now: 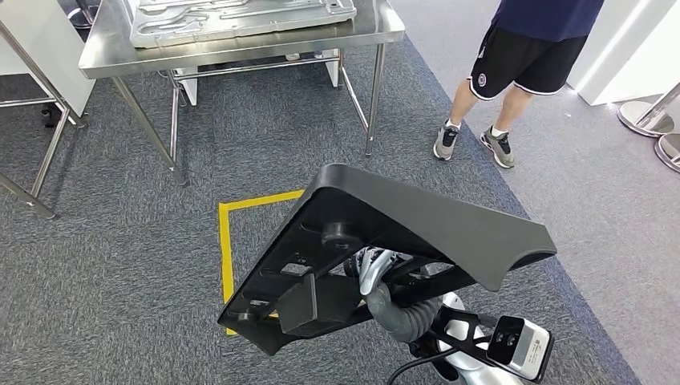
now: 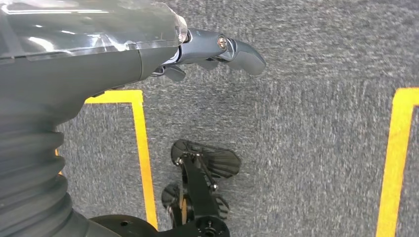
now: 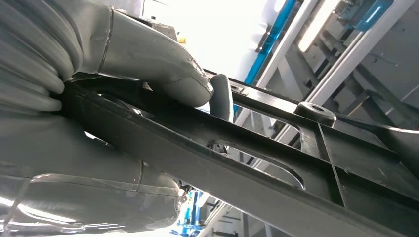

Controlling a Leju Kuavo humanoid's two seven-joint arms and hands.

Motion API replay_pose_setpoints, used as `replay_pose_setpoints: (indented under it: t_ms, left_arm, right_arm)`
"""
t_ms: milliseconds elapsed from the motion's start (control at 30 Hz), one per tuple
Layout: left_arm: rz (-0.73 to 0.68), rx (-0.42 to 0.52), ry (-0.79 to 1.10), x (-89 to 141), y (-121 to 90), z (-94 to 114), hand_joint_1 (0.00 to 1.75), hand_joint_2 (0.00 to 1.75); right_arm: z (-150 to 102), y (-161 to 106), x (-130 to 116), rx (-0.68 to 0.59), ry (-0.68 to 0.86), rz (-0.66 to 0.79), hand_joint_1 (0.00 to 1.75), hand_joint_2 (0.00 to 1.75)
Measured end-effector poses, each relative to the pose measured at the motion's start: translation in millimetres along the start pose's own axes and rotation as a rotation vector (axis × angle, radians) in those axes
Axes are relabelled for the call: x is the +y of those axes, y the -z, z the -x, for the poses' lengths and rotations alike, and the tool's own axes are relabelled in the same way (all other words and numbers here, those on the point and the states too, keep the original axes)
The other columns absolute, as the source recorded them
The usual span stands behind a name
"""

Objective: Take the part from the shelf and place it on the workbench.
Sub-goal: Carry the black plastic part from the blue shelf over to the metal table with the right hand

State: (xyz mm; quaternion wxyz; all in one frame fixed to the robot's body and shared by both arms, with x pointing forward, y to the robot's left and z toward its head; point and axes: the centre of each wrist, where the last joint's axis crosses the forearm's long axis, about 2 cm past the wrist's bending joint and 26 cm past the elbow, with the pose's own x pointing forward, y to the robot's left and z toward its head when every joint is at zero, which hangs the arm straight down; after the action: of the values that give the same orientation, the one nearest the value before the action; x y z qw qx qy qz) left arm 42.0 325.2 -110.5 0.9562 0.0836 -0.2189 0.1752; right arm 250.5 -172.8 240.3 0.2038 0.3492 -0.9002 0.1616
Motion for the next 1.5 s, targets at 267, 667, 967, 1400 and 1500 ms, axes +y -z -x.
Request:
replay_pose_setpoints:
  t_ms: [267,667,967,1400,1500]
  left_arm:
    - [0.001,0.001,0.000,-1,0,0,0.00,1.75]
    - [-0.004,0.006,-0.006,0,0,0,0.00,1.75]
    - [-0.005,0.004,-0.007,0,1,-2,0.00,1.75]
    - [-0.004,0.008,-0.008,-1,0,-1,0.00,1.75]
    - [0.000,0.003,-0.010,-3,1,-3,0.00,1.75]
  right_arm:
    - [0,-1,0,0.003,-0.002,0.005,1.75,1.75]
    - [1,5,0,-0.012,0.014,-0.007,1.75,1.75]
    - [1,9,-2,-0.003,-0.047,-0.006,1.75,1.75]
    - [4,13,-8,-0.012,-0.027,0.013,1.75,1.75]
    - [5,15,-10,-0.019,-0.022,0.014,1.75,1.75]
